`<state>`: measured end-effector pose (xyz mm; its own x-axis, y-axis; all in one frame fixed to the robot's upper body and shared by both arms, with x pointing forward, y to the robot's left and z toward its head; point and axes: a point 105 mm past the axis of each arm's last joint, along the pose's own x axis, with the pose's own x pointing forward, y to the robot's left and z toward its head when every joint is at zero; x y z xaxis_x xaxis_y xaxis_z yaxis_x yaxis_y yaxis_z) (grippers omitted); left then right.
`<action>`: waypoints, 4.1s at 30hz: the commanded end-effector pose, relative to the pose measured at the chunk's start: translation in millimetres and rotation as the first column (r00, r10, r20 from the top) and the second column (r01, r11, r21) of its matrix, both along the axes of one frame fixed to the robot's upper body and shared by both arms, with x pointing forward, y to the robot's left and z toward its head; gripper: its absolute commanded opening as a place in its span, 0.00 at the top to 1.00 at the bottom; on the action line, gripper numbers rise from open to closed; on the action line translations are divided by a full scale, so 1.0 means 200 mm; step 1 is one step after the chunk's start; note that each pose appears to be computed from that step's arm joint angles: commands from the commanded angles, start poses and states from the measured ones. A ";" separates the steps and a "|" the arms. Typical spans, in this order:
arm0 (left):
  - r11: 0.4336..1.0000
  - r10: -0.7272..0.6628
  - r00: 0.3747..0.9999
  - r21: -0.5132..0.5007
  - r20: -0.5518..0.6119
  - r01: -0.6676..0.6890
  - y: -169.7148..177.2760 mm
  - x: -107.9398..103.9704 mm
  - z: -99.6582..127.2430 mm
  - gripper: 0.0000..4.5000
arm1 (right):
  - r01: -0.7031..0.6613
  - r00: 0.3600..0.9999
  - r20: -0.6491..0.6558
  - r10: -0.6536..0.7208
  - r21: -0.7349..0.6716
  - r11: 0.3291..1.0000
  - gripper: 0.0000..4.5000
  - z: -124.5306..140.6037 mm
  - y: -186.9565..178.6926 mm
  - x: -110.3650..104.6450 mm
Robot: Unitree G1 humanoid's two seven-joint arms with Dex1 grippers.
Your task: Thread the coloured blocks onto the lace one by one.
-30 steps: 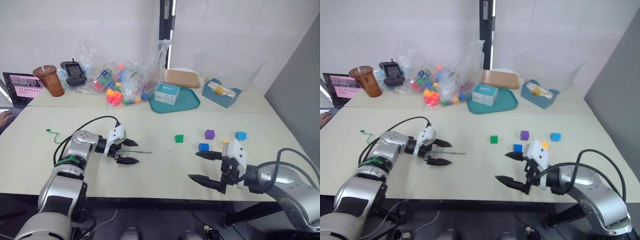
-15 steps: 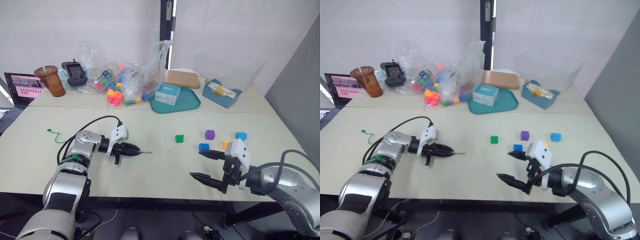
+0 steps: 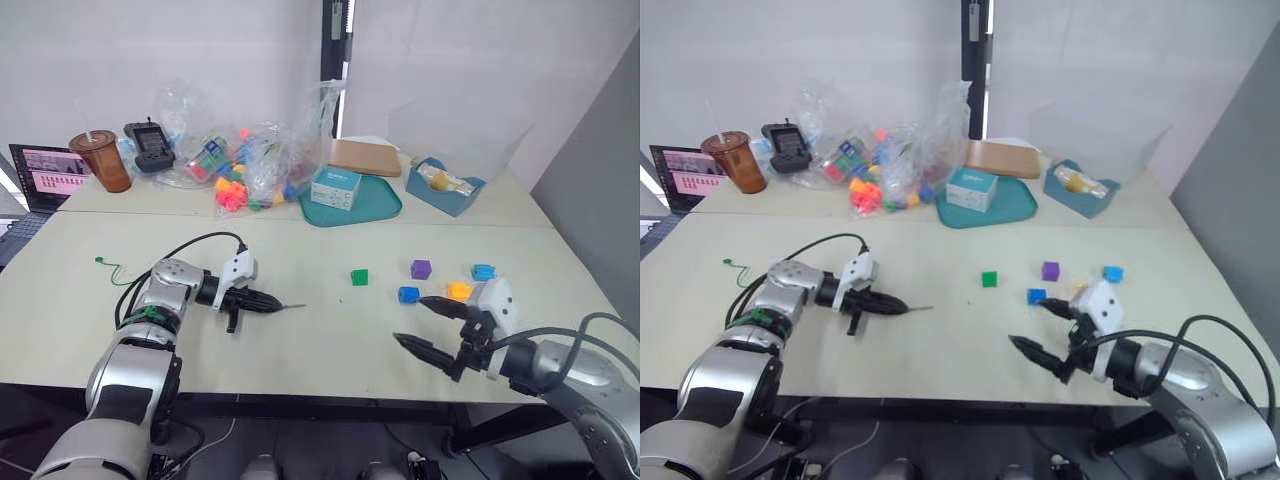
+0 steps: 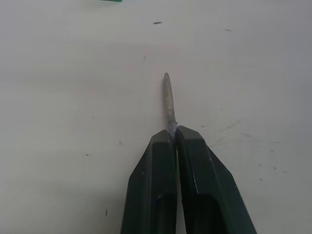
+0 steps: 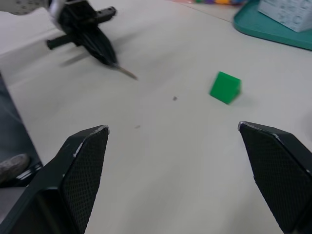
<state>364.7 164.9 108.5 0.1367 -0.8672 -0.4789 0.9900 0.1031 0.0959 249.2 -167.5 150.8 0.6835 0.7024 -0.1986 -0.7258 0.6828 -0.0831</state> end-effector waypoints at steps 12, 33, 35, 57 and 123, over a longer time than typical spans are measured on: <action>0.990 0.131 0.987 -0.062 0.095 -0.125 -0.04 -0.28 0.23 0.99 | 0.668 0.736 0.105 -0.669 0.048 0.743 0.00 -0.03 -0.51 0.29; 0.977 0.211 0.972 -0.062 0.108 -0.205 -0.01 -0.39 0.25 0.99 | 0.800 0.599 0.014 -0.801 0.017 0.599 0.00 -0.06 -0.67 0.79; 0.978 0.207 0.973 -0.057 0.104 -0.202 -0.01 -0.40 0.25 1.00 | 0.805 0.593 0.008 -0.805 0.011 0.593 0.13 -0.07 -0.68 0.81; 0.979 0.202 0.974 -0.032 0.102 -0.200 0.01 -0.39 0.23 1.00 | 0.746 0.645 0.106 -0.757 0.127 0.654 0.74 0.19 -0.56 0.68; 0.988 0.154 0.986 0.006 0.059 -0.155 -0.03 -0.54 0.24 1.00 | -0.698 0.682 -0.217 0.698 -0.476 0.534 0.12 -0.16 0.51 0.40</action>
